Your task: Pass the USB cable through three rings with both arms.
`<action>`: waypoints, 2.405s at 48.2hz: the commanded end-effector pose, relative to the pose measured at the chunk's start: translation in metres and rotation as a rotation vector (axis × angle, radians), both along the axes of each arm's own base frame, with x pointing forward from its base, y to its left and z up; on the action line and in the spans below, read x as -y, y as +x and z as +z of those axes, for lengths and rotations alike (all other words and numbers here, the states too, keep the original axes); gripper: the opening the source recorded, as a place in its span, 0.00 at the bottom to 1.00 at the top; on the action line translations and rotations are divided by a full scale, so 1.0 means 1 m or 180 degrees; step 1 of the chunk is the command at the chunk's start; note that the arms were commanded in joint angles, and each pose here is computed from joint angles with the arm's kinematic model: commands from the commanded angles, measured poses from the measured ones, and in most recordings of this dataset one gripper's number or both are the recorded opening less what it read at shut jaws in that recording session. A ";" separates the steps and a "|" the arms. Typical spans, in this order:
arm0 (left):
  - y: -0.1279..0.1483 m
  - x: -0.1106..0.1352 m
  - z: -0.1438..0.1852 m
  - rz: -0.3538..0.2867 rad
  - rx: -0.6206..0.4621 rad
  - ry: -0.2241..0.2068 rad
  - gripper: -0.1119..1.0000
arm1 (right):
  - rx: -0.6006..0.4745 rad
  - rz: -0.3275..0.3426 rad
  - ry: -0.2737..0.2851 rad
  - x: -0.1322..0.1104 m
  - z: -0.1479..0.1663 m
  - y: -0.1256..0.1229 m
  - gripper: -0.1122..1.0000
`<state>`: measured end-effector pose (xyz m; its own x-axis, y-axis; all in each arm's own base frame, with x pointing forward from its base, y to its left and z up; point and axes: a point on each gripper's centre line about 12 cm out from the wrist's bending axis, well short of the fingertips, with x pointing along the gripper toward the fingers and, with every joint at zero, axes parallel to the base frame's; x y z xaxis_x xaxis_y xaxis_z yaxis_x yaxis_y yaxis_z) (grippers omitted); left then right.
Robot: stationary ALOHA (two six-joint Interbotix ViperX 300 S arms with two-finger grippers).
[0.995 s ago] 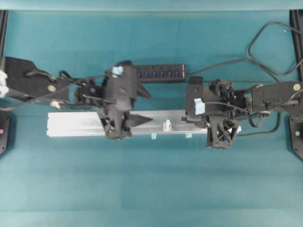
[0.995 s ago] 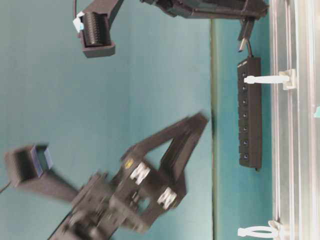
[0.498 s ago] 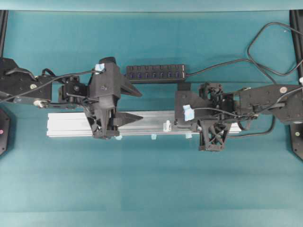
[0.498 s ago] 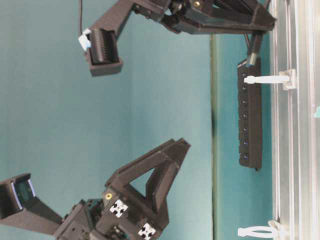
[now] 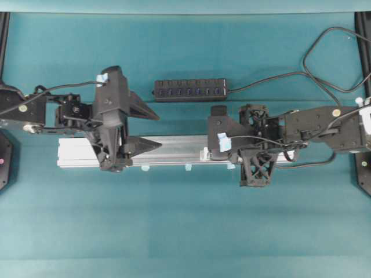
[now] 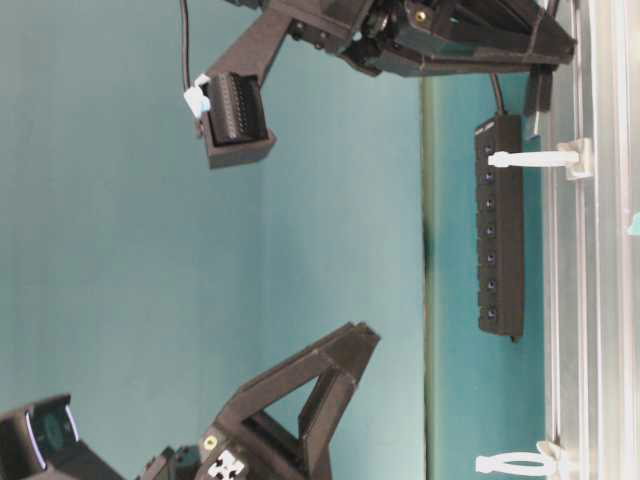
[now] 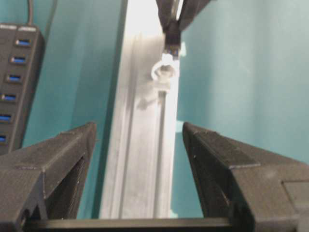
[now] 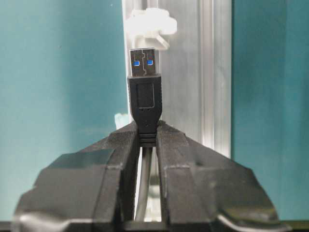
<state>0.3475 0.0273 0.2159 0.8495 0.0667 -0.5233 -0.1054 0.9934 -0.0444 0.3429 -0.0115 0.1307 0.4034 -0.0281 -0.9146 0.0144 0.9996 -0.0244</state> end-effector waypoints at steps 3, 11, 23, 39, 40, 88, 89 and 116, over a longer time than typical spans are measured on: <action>0.000 0.001 0.011 0.0019 0.0154 -0.0031 0.79 | 0.0068 0.0013 -0.0011 0.001 0.008 0.011 0.05; 0.000 0.001 0.011 0.0058 0.0159 -0.0098 0.79 | -0.0054 -0.0003 -0.0010 0.002 0.012 0.021 0.05; -0.001 0.000 0.011 0.0065 0.0155 -0.0103 0.79 | -0.0084 -0.0001 -0.0013 0.003 0.015 0.029 0.05; -0.001 0.000 0.010 0.0068 0.0155 -0.0107 0.79 | 0.0073 0.0005 0.0008 0.000 0.015 0.034 0.05; -0.001 0.000 0.010 0.0068 0.0155 -0.0107 0.79 | 0.0083 0.0006 0.0008 0.000 0.015 0.035 0.05; 0.006 0.000 -0.015 0.0066 0.0136 -0.0116 0.78 | 0.0288 -0.0166 0.0120 -0.001 0.005 0.037 0.05; 0.007 0.000 -0.016 0.0060 0.0141 -0.0116 0.78 | 0.0283 -0.0168 0.0118 -0.001 0.005 0.037 0.05; 0.043 0.020 -0.057 -0.0125 0.0011 -0.0124 0.79 | 0.0482 -0.0306 0.0203 -0.002 0.006 0.037 0.05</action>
